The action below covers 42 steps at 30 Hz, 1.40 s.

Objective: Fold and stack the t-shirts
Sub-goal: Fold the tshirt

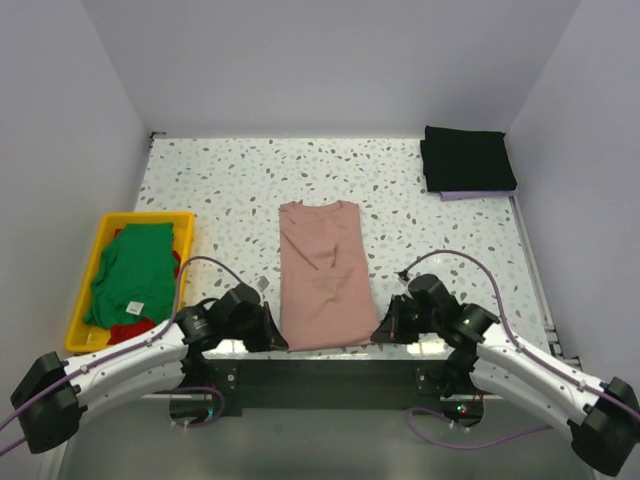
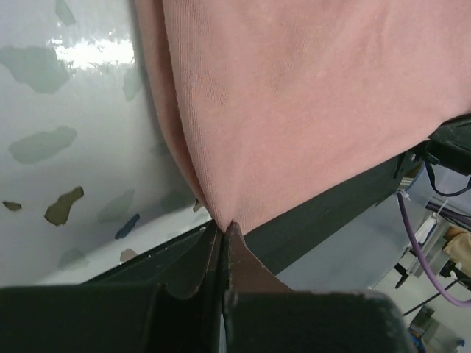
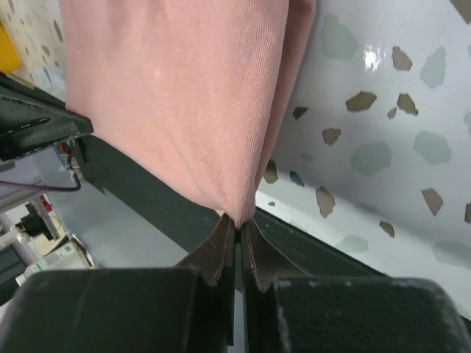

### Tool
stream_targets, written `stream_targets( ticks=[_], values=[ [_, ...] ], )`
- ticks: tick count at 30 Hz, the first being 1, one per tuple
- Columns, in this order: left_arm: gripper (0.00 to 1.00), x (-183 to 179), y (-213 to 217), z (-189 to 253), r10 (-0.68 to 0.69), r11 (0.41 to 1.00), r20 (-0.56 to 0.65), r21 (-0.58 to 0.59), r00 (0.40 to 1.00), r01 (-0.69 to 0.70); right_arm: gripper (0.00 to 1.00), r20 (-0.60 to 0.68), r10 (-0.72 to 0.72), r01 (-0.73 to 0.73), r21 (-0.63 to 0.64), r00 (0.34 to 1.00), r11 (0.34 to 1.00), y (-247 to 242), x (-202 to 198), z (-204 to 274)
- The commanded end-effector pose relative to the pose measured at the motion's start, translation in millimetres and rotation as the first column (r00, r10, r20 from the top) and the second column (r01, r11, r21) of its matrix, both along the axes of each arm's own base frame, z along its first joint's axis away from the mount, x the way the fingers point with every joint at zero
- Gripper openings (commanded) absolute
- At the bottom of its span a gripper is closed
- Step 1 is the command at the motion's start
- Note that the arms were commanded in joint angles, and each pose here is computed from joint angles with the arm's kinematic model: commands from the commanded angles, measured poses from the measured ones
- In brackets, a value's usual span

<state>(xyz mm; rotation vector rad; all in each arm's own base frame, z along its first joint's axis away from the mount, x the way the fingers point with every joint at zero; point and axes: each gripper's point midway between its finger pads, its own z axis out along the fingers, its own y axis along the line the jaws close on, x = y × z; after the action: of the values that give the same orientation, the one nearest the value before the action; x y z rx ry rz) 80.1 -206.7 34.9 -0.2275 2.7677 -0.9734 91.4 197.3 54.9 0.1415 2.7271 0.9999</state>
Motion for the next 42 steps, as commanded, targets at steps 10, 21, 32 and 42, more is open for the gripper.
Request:
stream_targets(
  ticks=[10,21,32,42],
  values=[
    [0.00,40.2,-15.8,85.0,0.088,0.996,0.168,-0.032,0.982,-0.084,0.00,0.137,0.047,-0.034,-0.094,0.989,0.995,-15.7,11.2,71.9],
    [0.00,111.9,-17.6,133.2,0.128,0.992,0.278,-0.046,0.952,-0.120,0.00,0.227,0.048,-0.005,-0.189,0.973,0.982,7.6,77.9,112.0],
    [0.00,225.6,-12.3,151.3,0.180,0.983,0.304,-0.088,0.936,-0.160,0.00,0.257,-0.055,0.075,-0.069,0.965,0.995,21.2,223.0,138.9],
    [0.08,393.0,14.5,99.5,0.311,0.949,0.286,-0.150,0.907,-0.278,0.11,0.149,-0.111,0.114,-0.010,0.983,0.993,31.5,399.7,64.1]
  ],
)
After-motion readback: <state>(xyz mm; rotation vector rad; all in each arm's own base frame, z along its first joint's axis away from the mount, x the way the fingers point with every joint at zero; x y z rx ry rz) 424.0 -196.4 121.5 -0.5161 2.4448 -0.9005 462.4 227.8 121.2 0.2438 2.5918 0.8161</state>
